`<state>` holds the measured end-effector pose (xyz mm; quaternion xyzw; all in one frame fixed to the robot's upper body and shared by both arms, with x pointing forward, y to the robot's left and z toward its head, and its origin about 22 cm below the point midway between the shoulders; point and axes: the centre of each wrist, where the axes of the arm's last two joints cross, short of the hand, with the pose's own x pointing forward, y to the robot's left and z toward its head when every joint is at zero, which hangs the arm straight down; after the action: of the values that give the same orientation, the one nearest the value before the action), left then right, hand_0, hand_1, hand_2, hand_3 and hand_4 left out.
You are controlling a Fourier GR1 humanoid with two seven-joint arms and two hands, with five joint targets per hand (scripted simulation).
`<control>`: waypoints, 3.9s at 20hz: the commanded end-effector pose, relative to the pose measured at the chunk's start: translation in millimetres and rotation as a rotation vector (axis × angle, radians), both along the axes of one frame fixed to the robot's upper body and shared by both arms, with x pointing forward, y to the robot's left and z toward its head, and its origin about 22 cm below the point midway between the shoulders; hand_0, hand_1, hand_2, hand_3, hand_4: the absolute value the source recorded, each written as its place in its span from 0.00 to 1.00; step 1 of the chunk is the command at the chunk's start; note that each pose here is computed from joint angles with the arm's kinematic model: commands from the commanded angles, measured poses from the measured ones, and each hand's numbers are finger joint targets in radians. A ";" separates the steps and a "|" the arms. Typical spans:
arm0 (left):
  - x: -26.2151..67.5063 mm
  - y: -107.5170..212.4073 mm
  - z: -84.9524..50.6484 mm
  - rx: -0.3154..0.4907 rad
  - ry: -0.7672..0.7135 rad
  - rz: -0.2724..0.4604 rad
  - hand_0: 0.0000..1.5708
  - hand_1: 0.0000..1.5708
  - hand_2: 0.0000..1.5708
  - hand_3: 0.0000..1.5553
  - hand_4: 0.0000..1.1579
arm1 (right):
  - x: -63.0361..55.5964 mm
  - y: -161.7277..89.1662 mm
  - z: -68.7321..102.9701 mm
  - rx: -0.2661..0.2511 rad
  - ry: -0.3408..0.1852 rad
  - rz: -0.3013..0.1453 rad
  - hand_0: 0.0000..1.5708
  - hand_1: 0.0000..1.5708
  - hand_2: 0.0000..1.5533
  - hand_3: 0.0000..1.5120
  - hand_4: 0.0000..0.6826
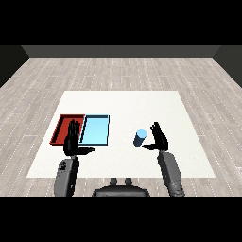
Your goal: Pick the blue can and put it in the blue box
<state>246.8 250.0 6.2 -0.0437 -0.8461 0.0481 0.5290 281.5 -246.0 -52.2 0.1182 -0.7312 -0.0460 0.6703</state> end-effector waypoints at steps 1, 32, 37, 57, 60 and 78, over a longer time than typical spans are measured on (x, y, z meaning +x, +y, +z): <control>11.5 19.0 8.3 0.001 -0.013 0.016 0.00 0.00 0.00 0.00 0.00 | -10.1 -8.8 -7.9 0.000 0.010 0.017 0.00 0.00 0.00 0.00 0.00; -2.7 8.7 -13.8 0.003 -0.024 0.029 0.00 0.00 0.00 0.00 0.00 | 45.1 59.1 -21.4 -0.020 0.045 0.080 0.00 0.00 0.00 0.00 0.00; -13.3 9.2 6.1 -0.004 -0.021 0.028 0.00 0.00 0.00 0.00 0.00 | 49.7 62.2 -19.5 0.014 0.052 0.093 0.00 0.00 0.00 0.00 0.00; -5.1 2.3 -0.8 -0.004 -0.019 -0.024 0.00 0.00 0.00 0.00 0.00 | 40.8 48.5 -9.3 -0.173 0.047 -0.001 0.98 0.98 0.95 0.94 0.97; -12.2 8.9 -6.7 0.015 -0.004 -0.024 0.00 0.00 0.00 0.00 0.00 | 42.9 38.5 -2.6 -0.184 -0.001 -0.004 0.96 0.96 0.94 0.94 0.96; 21.1 -68.0 -12.8 0.065 0.153 -0.178 0.00 0.00 0.00 0.00 0.00 | 52.7 100.0 78.2 -0.149 -0.236 0.066 0.91 0.91 0.93 0.94 0.97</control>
<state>264.0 193.0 -8.4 -0.0957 -0.8045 -0.0143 0.5861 338.7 -161.7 16.5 0.0930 -0.7976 0.0460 0.5941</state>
